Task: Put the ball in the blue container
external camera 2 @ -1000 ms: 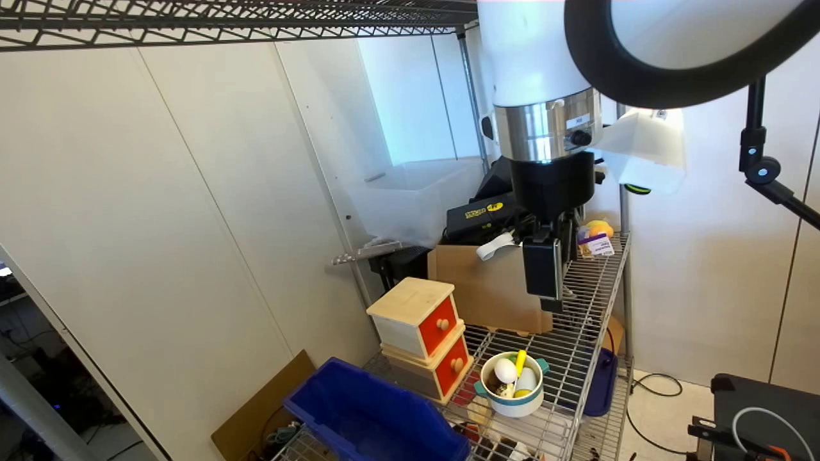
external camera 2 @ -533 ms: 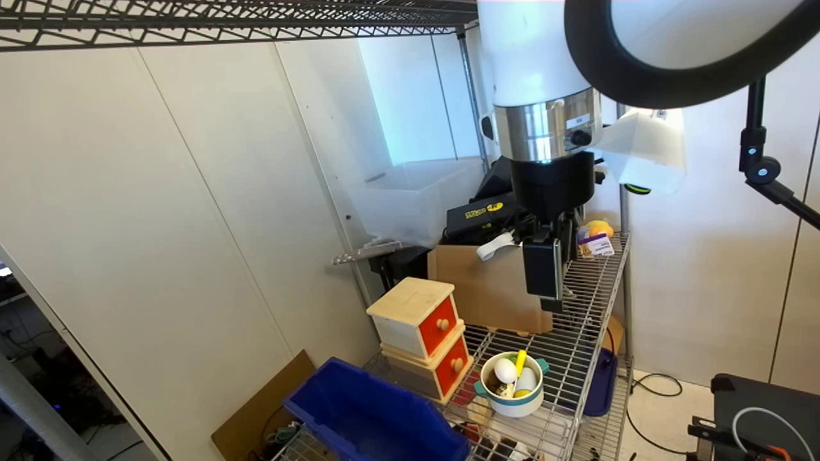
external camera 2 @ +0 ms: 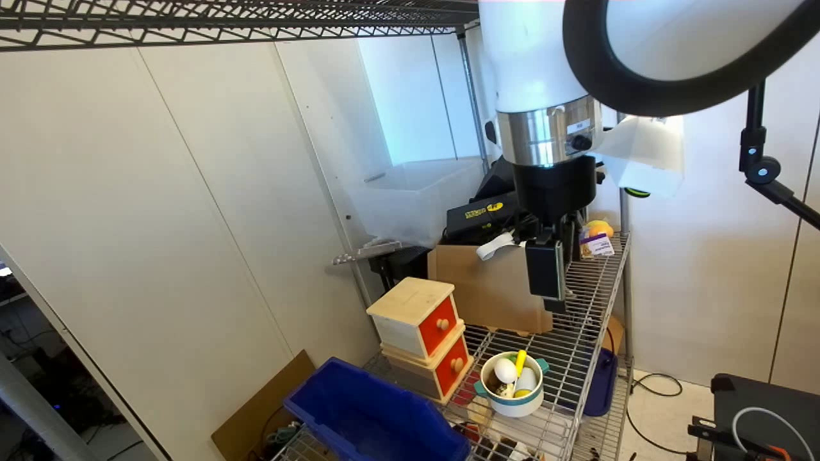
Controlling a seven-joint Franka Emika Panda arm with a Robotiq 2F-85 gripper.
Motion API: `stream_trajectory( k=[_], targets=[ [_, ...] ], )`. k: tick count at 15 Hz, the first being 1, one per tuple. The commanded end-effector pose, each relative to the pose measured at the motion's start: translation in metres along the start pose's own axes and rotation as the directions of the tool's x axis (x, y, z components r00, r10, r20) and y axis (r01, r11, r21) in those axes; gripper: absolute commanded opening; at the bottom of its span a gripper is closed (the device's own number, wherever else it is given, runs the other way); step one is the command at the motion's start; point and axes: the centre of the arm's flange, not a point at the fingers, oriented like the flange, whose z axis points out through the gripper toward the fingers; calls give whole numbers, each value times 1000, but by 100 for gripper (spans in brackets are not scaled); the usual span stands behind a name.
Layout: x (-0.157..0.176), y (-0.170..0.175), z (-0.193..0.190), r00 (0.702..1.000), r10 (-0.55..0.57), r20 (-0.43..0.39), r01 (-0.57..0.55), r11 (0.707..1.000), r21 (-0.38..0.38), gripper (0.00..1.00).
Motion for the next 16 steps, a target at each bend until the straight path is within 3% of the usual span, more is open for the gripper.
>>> stream_trajectory(
  k=[1,5,9,16],
  targets=[
    [15,18,25,1000,23,17,-23,1000,-11,100],
    [28,41,77,995,70,73,-66,997,-48,100],
    [41,52,115,990,67,128,-65,998,-15,100],
    [69,56,154,997,78,-6,-78,997,-9,100]
  ],
)
